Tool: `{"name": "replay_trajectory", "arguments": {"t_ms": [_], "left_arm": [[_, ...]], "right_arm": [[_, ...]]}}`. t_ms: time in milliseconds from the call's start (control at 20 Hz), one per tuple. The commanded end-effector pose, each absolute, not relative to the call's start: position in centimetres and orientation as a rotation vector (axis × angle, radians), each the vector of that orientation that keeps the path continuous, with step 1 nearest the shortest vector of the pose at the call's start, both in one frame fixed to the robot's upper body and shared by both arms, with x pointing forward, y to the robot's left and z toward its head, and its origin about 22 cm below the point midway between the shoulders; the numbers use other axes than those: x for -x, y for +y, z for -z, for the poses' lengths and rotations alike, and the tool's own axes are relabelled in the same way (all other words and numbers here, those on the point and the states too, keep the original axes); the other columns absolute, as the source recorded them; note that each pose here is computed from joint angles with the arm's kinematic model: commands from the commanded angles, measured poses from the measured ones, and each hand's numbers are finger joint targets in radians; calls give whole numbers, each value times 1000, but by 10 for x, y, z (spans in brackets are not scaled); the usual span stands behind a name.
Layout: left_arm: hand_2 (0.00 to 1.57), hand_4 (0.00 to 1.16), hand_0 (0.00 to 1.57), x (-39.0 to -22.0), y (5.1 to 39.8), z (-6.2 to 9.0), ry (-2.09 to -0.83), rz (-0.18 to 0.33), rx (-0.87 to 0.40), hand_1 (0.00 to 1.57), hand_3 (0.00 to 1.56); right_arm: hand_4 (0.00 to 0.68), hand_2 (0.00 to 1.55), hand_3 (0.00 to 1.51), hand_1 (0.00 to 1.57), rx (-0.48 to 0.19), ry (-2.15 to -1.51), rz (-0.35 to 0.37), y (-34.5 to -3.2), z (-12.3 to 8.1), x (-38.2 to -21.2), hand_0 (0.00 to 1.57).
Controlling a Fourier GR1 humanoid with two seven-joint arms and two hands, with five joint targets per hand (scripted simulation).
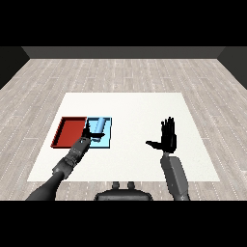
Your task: Pick the blue can and put it in the blue box
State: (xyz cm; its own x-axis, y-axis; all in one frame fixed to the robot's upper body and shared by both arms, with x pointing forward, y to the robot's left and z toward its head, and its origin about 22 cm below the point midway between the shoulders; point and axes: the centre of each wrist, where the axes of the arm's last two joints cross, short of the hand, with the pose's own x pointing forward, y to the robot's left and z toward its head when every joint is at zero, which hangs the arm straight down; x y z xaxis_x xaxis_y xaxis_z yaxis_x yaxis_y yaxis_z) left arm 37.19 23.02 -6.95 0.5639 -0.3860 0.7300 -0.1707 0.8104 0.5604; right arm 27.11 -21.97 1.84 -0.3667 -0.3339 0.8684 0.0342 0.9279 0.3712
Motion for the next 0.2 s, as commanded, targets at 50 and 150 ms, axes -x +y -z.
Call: {"name": "replay_trajectory", "arguments": {"t_ms": [50, 150], "left_arm": [[0, 0, 0, -381, 226, 56, -1265, 58, -573, 0, 0], [0, 0, 0, -386, 226, 48, -1345, 45, -582, 0, 0]], "right_arm": [[0, 0, 0, 0, -245, -1908, 336, -223, -15, -272, 0], [0, 0, 0, 0, -229, -1915, 297, -218, -26, -274, 0]]}}
